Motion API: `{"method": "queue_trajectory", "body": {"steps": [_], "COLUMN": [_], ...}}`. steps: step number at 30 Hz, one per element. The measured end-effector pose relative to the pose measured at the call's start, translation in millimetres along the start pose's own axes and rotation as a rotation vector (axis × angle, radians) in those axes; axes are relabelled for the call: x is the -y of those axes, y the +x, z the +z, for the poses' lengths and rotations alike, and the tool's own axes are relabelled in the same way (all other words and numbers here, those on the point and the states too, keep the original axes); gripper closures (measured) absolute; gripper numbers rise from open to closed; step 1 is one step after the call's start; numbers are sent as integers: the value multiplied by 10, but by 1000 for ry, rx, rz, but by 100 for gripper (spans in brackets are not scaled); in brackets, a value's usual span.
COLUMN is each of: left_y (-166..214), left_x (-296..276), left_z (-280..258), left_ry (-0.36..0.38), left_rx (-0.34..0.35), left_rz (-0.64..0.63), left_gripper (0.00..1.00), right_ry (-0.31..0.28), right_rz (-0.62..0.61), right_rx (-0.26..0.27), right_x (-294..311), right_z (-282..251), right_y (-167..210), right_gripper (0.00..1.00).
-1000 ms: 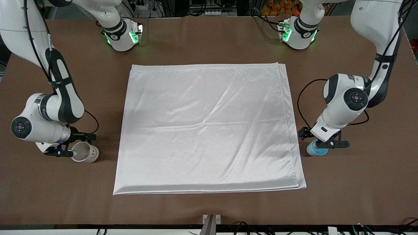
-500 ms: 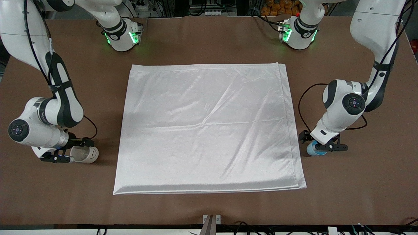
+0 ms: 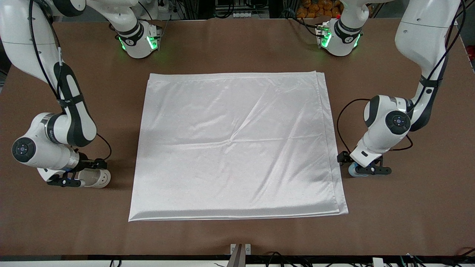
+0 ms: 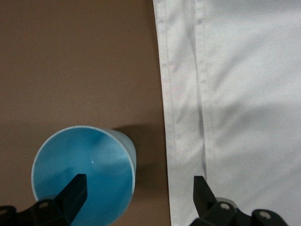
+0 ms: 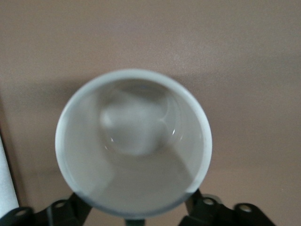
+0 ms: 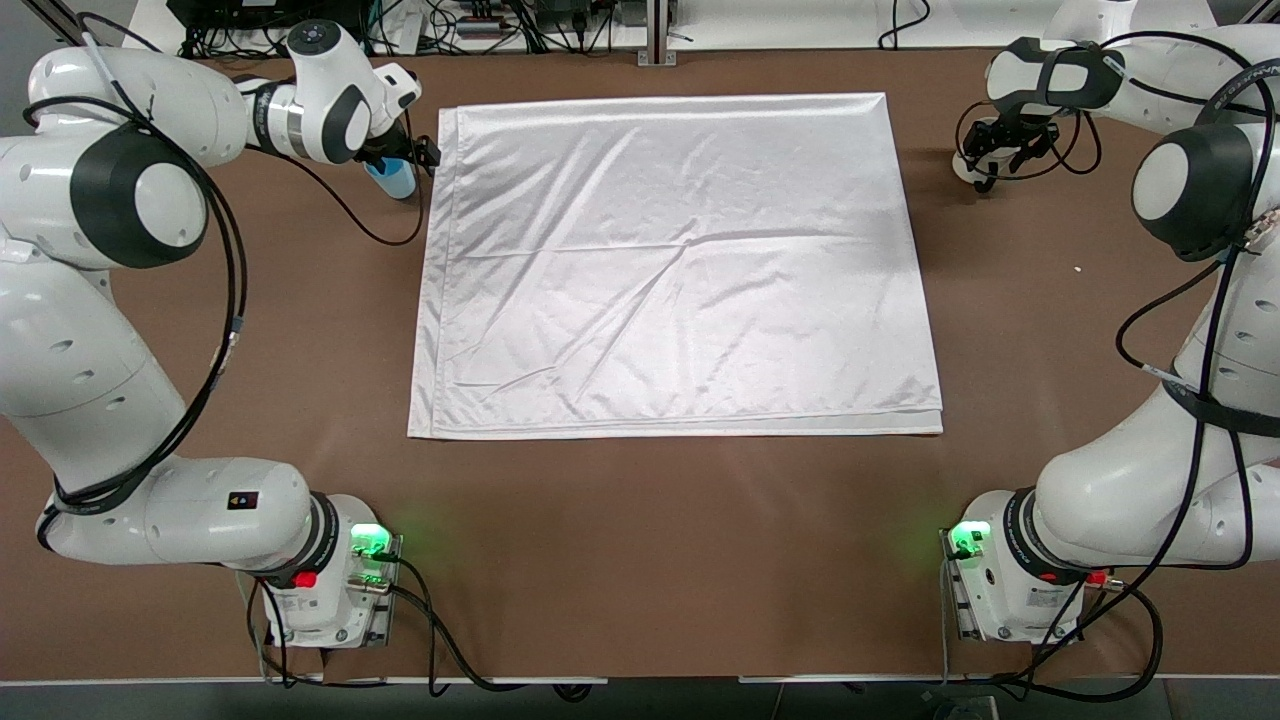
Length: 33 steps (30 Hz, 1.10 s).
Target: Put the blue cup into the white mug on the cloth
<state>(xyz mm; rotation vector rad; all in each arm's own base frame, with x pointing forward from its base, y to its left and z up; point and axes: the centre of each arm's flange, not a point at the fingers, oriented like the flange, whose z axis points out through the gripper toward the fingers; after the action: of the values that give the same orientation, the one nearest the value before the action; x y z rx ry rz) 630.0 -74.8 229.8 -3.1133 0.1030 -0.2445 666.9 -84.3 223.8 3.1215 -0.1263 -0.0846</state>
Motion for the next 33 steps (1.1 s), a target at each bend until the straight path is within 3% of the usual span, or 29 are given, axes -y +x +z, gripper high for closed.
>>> {"method": "queue_trajectory", "body": {"steps": [2, 5, 12, 23, 33], "left_y": [4, 11, 35, 49, 54], "left_x": [-1, -2, 6, 23, 25], "left_z": [28, 58, 56, 37, 34], "left_ry": [-1, -2, -2, 0, 0], "left_rx": [1, 2, -2, -7, -8], "left_rz": [0, -1, -2, -3, -4], "left_gripper": [0, 9, 47, 95, 96], "right_ry": [0, 0, 1, 1, 8], "right_rz": [0, 0, 0, -13, -53], "right_rx": [-1, -2, -2, -11, -48], "right_x": [0, 1, 8, 92, 184], "right_z": [-4, -6, -6, -50, -483], "right_y": [3, 4, 5, 33, 117], "right_gripper": [33, 45, 80, 81, 81]}}
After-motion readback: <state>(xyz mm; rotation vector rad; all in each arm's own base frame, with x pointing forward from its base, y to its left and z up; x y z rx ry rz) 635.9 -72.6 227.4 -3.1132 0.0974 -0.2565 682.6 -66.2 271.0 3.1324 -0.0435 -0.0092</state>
